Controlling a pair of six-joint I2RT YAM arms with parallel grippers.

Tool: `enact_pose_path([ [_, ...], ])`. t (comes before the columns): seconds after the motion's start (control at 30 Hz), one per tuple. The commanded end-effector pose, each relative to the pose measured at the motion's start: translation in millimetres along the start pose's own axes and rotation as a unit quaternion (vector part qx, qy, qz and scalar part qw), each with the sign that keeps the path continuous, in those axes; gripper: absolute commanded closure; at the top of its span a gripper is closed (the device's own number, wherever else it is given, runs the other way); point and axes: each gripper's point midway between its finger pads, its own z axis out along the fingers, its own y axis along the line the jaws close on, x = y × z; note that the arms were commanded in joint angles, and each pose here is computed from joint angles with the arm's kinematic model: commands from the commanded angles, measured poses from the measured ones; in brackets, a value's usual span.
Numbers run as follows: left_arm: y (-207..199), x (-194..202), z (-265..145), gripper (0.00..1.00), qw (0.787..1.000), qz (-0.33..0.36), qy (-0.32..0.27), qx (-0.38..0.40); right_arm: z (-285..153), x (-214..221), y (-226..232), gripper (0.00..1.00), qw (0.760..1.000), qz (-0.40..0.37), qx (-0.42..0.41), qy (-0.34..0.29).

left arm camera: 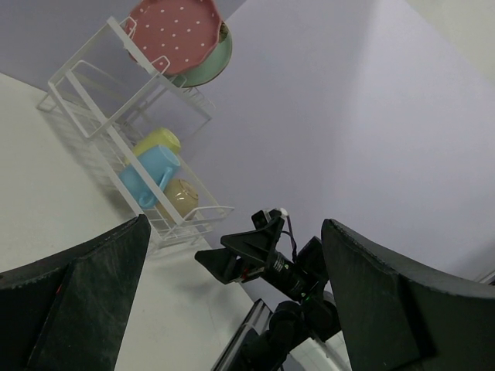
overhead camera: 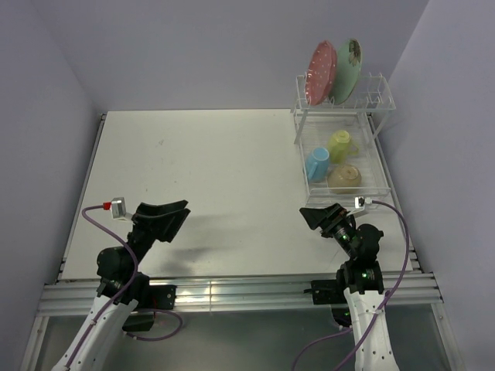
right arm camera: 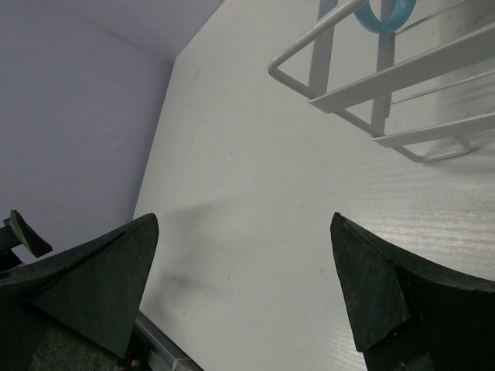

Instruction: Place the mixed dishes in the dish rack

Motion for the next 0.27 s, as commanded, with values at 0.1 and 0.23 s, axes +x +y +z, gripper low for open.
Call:
enact_pose_path([
  [0.1,60.5,38.5,-19.7,0.01,0.999,-0.006,0.024,-0.037,-5.2,-13.2,17.8,0.0,0.993,-0.068,-0.073,-0.067],
  [0.23,60.0,36.8,-19.2,0.01,0.999,-0.008,0.019,-0.037,-6.1,-14.7,20.3,0.0,0.992,-0.069,-0.076,-0.07],
])
